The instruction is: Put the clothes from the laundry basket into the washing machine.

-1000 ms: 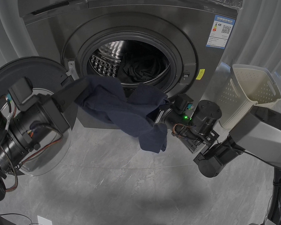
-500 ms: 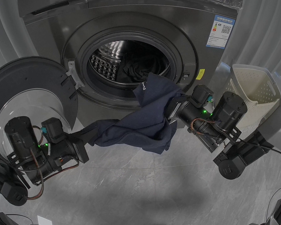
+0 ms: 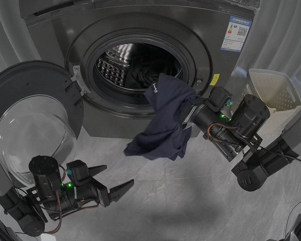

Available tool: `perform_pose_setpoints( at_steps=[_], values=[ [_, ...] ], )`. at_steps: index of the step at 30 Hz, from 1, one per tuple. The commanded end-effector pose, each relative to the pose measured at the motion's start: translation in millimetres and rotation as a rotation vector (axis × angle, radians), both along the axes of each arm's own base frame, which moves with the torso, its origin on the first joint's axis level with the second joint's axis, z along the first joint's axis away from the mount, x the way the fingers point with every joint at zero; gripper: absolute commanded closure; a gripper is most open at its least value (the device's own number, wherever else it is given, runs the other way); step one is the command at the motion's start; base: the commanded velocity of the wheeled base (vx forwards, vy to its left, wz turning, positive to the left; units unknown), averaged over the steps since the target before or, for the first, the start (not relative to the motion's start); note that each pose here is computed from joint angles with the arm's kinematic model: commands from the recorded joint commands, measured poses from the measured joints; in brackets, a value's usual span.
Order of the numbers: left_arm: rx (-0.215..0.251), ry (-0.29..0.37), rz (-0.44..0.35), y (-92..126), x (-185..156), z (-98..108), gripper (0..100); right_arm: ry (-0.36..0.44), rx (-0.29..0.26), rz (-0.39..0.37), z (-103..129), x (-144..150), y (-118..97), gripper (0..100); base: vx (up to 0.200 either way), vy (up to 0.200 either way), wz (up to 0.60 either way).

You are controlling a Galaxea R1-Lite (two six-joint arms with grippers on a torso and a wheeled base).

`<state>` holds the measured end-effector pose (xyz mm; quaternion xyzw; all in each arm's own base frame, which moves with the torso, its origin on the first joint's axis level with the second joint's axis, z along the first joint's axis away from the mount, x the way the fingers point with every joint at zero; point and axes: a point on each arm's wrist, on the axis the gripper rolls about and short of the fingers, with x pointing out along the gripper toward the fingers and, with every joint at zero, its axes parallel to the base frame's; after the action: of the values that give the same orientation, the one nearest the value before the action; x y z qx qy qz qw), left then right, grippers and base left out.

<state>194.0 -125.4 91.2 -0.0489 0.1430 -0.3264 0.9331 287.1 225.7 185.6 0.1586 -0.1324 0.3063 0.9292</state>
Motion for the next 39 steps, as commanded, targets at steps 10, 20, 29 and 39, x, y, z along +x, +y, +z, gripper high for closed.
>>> perform_pose_setpoints(
  at_steps=[10,20,29,39],
  values=[
    [-0.102,-0.174,-0.154,-39,3,17,0,0.020,-0.011,0.008,-9,1,7,100,0.000,0.000,0.00],
    [-0.111,-0.193,-0.147,-70,37,4,0,0.024,-0.006,0.047,-8,-8,18,100,0.000,0.000,0.00],
    [-0.129,-0.232,-0.093,-97,72,-7,0,0.043,-0.005,0.084,-5,-32,23,100,0.000,0.000,0.00],
    [-0.140,-0.270,0.040,-100,110,-18,0,0.076,-0.009,0.132,-6,-55,23,100,0.000,0.000,0.00]
  ],
)
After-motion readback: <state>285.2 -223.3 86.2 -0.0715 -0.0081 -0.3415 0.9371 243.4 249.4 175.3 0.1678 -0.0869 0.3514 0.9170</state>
